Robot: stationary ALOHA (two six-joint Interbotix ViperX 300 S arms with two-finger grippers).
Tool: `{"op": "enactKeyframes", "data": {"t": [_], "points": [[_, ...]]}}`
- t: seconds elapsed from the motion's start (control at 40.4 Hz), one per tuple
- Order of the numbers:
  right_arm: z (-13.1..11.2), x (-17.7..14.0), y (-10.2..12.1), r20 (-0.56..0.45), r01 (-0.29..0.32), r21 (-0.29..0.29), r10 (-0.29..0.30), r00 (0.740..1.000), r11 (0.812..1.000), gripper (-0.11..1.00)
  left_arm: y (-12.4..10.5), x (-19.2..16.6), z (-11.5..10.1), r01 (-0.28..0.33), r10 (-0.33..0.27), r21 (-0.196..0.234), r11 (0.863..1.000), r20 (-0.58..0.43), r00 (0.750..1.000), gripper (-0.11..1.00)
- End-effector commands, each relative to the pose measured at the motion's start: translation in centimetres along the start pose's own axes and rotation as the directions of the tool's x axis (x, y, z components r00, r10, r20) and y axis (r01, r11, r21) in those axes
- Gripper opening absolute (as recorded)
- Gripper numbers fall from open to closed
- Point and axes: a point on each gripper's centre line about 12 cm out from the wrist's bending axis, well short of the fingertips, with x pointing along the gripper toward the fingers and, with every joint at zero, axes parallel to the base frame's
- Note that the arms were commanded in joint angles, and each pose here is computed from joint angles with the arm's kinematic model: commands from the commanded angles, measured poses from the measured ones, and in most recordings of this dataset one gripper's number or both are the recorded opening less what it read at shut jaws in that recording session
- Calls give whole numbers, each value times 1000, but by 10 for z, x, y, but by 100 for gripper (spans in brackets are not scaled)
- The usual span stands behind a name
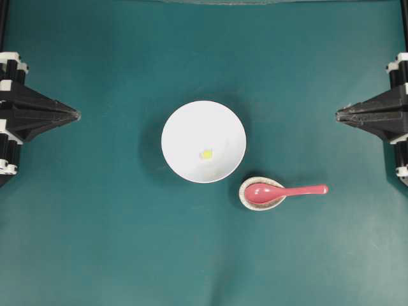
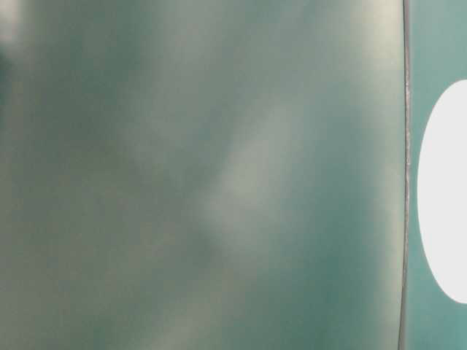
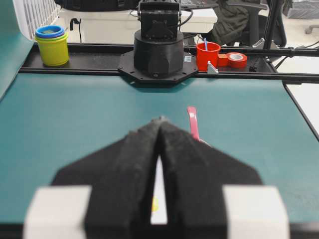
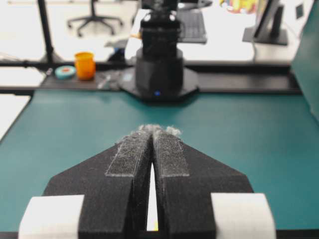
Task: Scoop the yellow hexagonal prism block from the bowl with a spoon using the right arm.
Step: 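Move the right gripper toward the pink spoon handle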
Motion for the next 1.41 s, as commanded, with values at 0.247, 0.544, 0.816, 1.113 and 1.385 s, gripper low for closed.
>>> {"op": "enactKeyframes", "data": {"t": [0.247,0.544,0.816,1.113,1.385], "points": [[3,6,-1,0,5,0,-5,1000,1000,-1,0,3,4,3,-2,19,1000,-22,1000,0],[3,5,-1,0,4,-2,-4,1000,1000,2,0,3,4,3,-2,19,1000,-22,1000,0],[2,6,-1,-6,4,0,-4,1000,1000,36,0,3,4,2,-2,18,1000,-25,1000,0],[-10,11,-1,-55,6,27,-5,998,1000,55,0,3,4,2,-2,16,1000,-25,1000,0],[-49,24,0,-207,15,71,0,978,997,55,0,3,4,2,-2,16,1000,-25,1000,0]]}}
